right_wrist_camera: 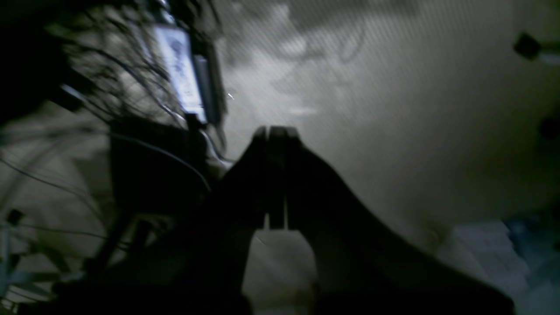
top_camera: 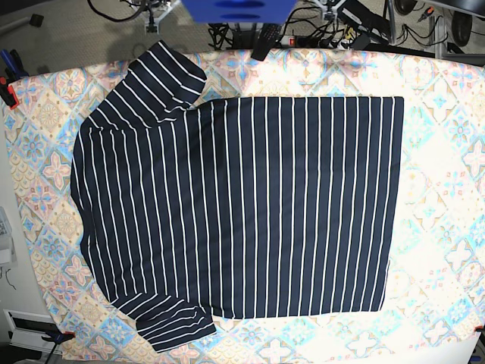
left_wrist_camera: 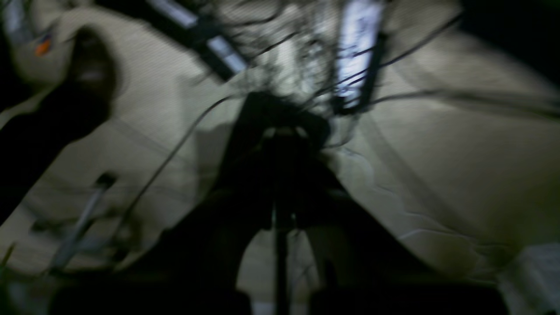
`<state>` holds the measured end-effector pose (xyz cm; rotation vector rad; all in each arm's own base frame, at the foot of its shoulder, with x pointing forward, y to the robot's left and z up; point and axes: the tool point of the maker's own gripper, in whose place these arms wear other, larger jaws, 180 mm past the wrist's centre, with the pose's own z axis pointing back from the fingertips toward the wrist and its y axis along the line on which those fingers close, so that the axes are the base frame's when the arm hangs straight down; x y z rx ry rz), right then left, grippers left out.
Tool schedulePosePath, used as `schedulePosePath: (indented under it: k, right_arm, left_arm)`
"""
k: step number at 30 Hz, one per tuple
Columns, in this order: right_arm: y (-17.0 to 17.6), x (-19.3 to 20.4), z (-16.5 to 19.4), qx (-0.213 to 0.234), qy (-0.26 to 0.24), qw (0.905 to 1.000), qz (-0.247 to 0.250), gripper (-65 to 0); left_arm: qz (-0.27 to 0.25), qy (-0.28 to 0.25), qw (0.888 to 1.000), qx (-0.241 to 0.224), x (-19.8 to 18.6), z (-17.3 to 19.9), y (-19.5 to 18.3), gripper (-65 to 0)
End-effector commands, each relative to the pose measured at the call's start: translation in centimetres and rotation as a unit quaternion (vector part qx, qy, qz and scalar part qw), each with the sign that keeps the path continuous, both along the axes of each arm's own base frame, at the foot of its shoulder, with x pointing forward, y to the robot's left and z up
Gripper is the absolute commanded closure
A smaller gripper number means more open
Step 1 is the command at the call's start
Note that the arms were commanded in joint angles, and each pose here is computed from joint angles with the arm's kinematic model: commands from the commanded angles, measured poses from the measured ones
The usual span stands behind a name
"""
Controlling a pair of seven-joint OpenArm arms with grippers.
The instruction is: Fold the T-shirt properly
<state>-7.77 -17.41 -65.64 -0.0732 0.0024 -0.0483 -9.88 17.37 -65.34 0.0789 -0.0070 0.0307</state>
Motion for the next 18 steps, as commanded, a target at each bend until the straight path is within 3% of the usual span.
schedulePosePath:
  k: [1, 10, 18]
  right_arm:
    - [0.0, -1.1, 0.1, 0.000, 0.006, 1.0000, -0.002, 0.0]
    - [-1.8, -4.2, 1.8, -0.016, -0.009, 0.9998, 0.009, 0.0]
    - [-4.6, -4.8, 3.8, -0.040, -0.038, 0.9980, 0.030, 0.0]
  left_arm:
    - [-0.003, 0.010, 1.000, -0.003, -1.3, 0.2, -0.2, 0.0]
    - [-0.030, -0.026, 0.999, 0.019, -3.3, 2.2, 3.1, 0.0]
    - [-0.043, -0.061, 0.997, 0.031, -3.2, 4.1, 4.8, 0.0]
